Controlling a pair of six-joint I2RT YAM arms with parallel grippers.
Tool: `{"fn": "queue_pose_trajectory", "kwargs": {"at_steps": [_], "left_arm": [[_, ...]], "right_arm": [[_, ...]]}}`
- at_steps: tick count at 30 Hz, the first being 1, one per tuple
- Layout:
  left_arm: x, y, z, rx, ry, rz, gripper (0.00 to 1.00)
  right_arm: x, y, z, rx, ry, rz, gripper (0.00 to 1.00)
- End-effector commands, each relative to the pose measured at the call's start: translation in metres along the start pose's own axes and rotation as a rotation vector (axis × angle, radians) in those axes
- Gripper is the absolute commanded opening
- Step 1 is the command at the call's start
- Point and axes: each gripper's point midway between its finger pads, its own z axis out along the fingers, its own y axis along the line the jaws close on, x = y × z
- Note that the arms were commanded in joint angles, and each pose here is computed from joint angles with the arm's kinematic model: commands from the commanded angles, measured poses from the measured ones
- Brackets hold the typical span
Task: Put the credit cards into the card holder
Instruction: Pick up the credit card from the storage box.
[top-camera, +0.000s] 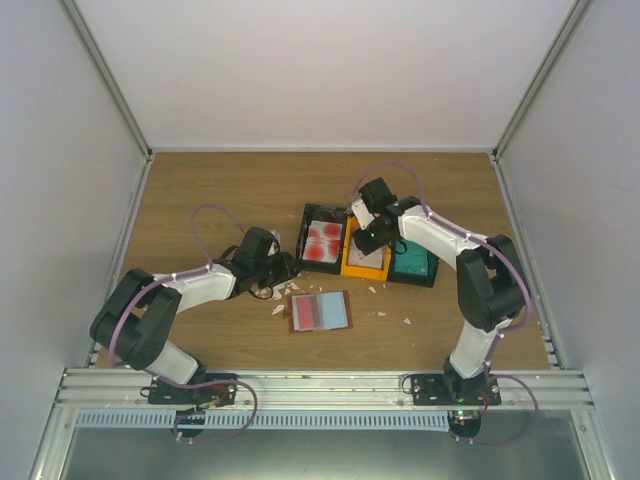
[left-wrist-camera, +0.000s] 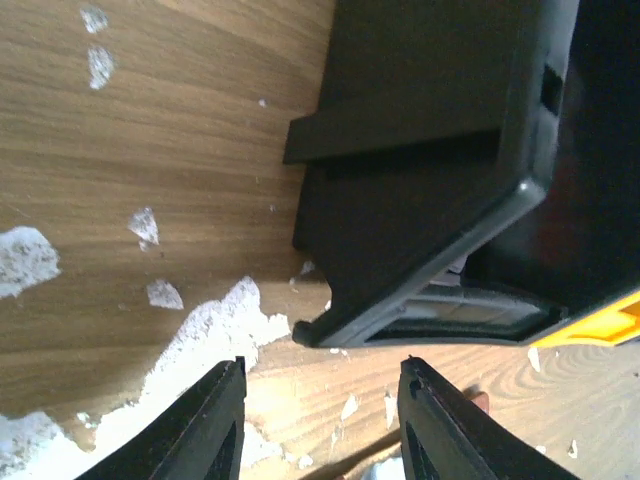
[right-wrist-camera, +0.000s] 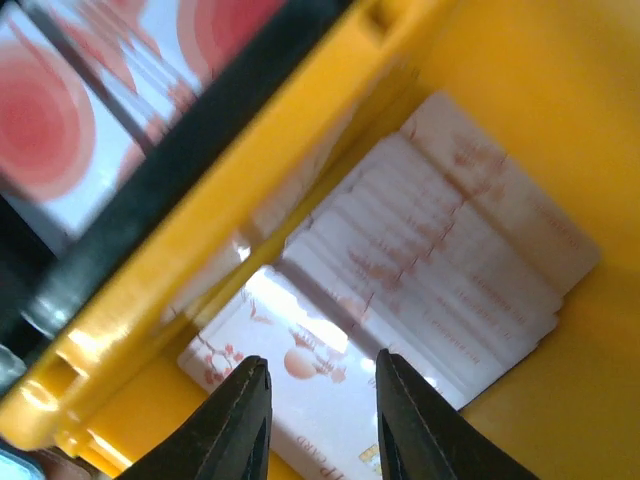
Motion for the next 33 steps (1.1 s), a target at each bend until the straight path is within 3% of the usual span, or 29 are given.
{"fn": "queue_pose_trajectory", "kwargs": {"at_steps": [1,5,8,15,21,33], "left_arm": [[-0.03,-0.009,0.001,0.02,-0.113,0.009,0.44],[-0.035,-0.003,0.004,0.011,-0.127,-0.003,0.47],[-0.038,-0.005,0.006,0.029,-0.131,-0.004,0.46],[-0.042,-0.007,0.01,0.045,-0.128,0.002,0.33],[-0.039,-0.003,0.013,0.04,-0.113,0.005,0.24],[-0.037,0.0,0.018,0.035,-0.096,0.002,0.21]], "right_arm": [[-0.041,-0.005,-0.035,0.038,-0.117,-0.013,0.32],[-0.067,0.018,-0.055,-0.03,-0.196,-0.092,0.38],[-0.072,0.044,-0.043,-0.083,-0.17,-0.195,0.41],[-0.077,0.082,-0.002,-0.114,-0.063,-0.404,0.42],[-0.079,0.079,0.026,-0.089,-0.001,-0.445,0.4],[-0.074,0.079,0.069,-0.064,0.103,-0.468,0.42]]}}
